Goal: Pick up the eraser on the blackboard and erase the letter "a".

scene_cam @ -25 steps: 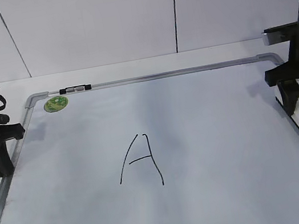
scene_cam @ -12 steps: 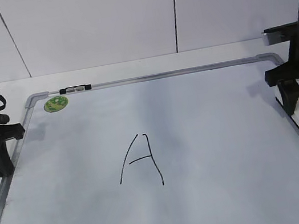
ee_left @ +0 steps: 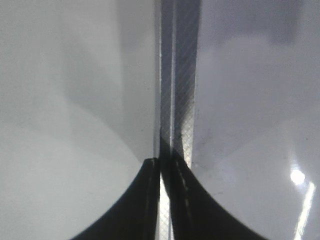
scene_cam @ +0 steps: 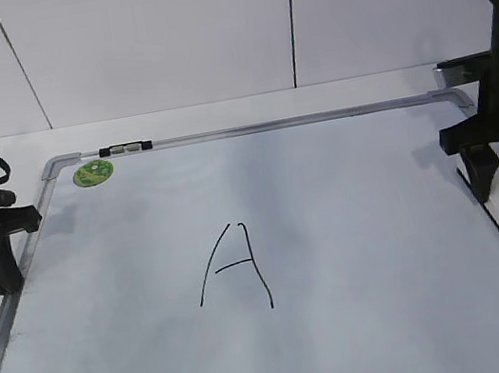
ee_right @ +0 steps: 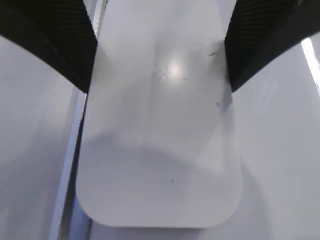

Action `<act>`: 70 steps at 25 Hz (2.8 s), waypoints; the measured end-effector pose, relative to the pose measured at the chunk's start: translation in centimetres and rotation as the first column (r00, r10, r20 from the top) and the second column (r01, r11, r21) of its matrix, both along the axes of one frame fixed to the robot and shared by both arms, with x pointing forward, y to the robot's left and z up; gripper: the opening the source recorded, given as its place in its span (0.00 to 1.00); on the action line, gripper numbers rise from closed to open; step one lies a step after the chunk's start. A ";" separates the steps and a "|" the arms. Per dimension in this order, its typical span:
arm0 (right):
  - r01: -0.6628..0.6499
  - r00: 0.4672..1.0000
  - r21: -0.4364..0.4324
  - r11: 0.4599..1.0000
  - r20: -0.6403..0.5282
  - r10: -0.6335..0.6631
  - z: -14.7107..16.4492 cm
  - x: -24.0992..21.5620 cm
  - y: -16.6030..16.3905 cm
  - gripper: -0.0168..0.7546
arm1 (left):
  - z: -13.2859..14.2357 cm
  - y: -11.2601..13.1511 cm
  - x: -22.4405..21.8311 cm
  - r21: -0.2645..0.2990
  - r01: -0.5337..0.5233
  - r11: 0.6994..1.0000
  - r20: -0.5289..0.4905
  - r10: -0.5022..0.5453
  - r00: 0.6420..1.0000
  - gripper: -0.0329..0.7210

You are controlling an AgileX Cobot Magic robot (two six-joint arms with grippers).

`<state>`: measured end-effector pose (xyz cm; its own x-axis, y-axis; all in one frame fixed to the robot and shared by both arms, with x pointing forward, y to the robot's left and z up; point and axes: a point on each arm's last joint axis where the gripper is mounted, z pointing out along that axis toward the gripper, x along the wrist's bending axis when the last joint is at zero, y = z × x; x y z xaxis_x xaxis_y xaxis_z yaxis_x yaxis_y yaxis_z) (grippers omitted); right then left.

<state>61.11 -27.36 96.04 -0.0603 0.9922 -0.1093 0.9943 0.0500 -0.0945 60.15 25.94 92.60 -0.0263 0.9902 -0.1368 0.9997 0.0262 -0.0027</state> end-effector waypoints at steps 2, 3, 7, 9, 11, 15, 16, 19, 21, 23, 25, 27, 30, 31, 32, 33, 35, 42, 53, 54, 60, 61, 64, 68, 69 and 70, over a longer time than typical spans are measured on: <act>0.000 1.000 0.000 1.000 -0.003 0.000 -0.1 0.0 0.0 0.76 | 0.0 0.0 0.0 0.000 0.000 1.000 0.000 0.000 1.000 0.10; 0.000 1.000 0.000 1.000 -0.004 0.000 -0.2 0.0 0.0 0.77 | 0.0 0.0 0.0 0.000 0.000 1.000 0.000 0.000 1.000 0.10; -0.002 1.000 -0.001 1.000 -0.009 0.002 -0.3 0.1 0.0 0.80 | 0.0 0.0 0.0 0.000 0.000 1.000 0.000 0.000 1.000 0.10; -0.002 1.000 -0.001 1.000 -0.009 0.002 -0.3 0.1 0.0 0.81 | 0.0 0.0 0.0 0.000 0.000 1.000 0.000 0.000 1.000 0.10; -0.005 1.000 0.000 1.000 -0.010 0.005 -0.3 0.1 0.0 0.81 | 0.0 0.0 0.0 0.000 0.000 1.000 0.000 0.000 1.000 0.10; -0.008 1.000 0.000 1.000 -0.010 0.008 -0.3 0.1 0.0 0.81 | 0.0 0.0 0.0 0.000 0.000 1.000 0.000 0.000 1.000 0.10; -0.010 1.000 0.000 1.000 -0.010 0.010 -0.3 0.1 0.0 0.81 | 0.0 0.0 0.0 0.000 0.000 1.000 0.000 0.000 1.000 0.10; -0.011 1.000 0.000 1.000 -0.010 0.011 -0.3 0.1 0.0 0.81 | 0.0 0.0 0.0 0.000 0.000 1.000 0.000 0.000 1.000 0.10; -0.011 1.000 0.000 1.000 -0.010 0.011 -0.3 0.1 0.0 0.81 | 0.0 0.0 0.0 0.000 0.000 1.000 0.000 0.000 1.000 0.10; -0.013 1.000 0.000 1.000 -0.010 0.013 -0.3 0.1 0.0 0.81 | 0.0 0.0 0.0 0.000 0.000 1.000 0.000 0.000 1.000 0.10; -0.013 1.000 0.000 1.000 -0.010 0.013 -0.3 0.1 0.0 0.81 | 0.0 0.0 0.0 0.000 0.000 1.000 0.000 0.000 1.000 0.10; -0.013 1.000 0.000 1.000 -0.010 0.013 -0.3 0.1 0.0 0.81 | 0.0 0.0 0.0 0.000 0.000 1.000 0.000 0.000 1.000 0.10; -0.013 1.000 0.001 1.000 0.000 0.013 -0.1 0.2 0.0 0.81 | 0.0 0.0 0.0 0.000 0.000 1.000 0.002 0.000 1.000 0.10; -0.013 1.000 0.002 1.000 0.008 0.013 0.1 0.4 0.0 0.81 | 0.0 0.0 0.0 0.000 0.000 1.000 0.002 0.000 1.000 0.10; -0.013 1.000 0.003 1.000 0.017 0.013 0.3 0.6 0.1 0.81 | 0.0 0.0 0.0 0.000 0.000 1.000 0.002 0.000 1.000 0.10; -0.013 1.000 0.004 1.000 0.028 0.013 0.5 0.7 0.1 0.81 | 0.0 0.0 0.0 0.000 0.000 1.000 0.002 0.000 1.000 0.10; -0.013 0.999 0.004 1.000 0.040 0.013 0.8 0.9 0.1 0.81 | 0.0 0.0 0.0 0.000 0.000 1.000 0.002 0.000 1.000 0.10; -0.018 0.998 -0.004 1.000 0.054 0.018 1.2 1.2 0.0 0.81 | 0.0 0.0 0.0 0.000 0.002 1.000 0.002 -0.002 1.000 0.10; -0.012 0.991 0.017 1.000 0.134 0.010 3.5 2.0 0.2 0.81 | 0.0 0.0 0.0 -0.001 0.003 1.000 0.002 -0.003 1.000 0.12; -0.011 0.990 0.022 1.000 0.144 0.008 3.8 1.9 0.3 0.81 | 0.0 0.0 0.0 -0.001 0.003 1.000 0.002 -0.003 1.000 0.12; -0.004 0.988 0.048 0.999 0.153 -0.004 4.3 1.8 0.5 0.81 | 0.3 0.0 0.3 0.000 0.003 1.000 0.018 -0.003 1.000 0.17; -0.004 0.988 0.052 0.999 0.152 -0.004 4.3 1.8 0.5 0.81 | 0.4 0.0 0.5 0.000 0.002 1.000 0.030 -0.002 1.000 0.19; -0.003 0.988 0.060 0.998 0.152 -0.006 4.3 1.8 0.6 0.81 | 0.7 0.0 1.0 0.009 0.007 1.000 0.062 -0.008 0.998 0.24; -0.001 0.989 0.066 0.998 0.151 -0.009 4.3 1.8 0.6 0.81 | 1.9 0.1 1.5 0.020 0.017 1.000 0.093 -0.019 0.996 0.32; -0.001 0.989 0.066 0.998 0.151 -0.009 4.3 1.8 0.6 0.81 | 2.3 0.1 1.6 0.021 0.019 1.000 0.101 -0.021 0.995 0.34; -0.001 0.989 0.066 0.998 0.151 -0.009 4.3 1.8 0.6 0.80 | 2.8 0.1 1.7 0.020 0.019 1.000 0.112 -0.021 0.993 0.35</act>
<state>62.87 -26.72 100.35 -0.0444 0.9977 -0.0512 0.9971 0.0475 0.0602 61.85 26.04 95.38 0.0082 0.9928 -0.1195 0.9939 0.0051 0.1103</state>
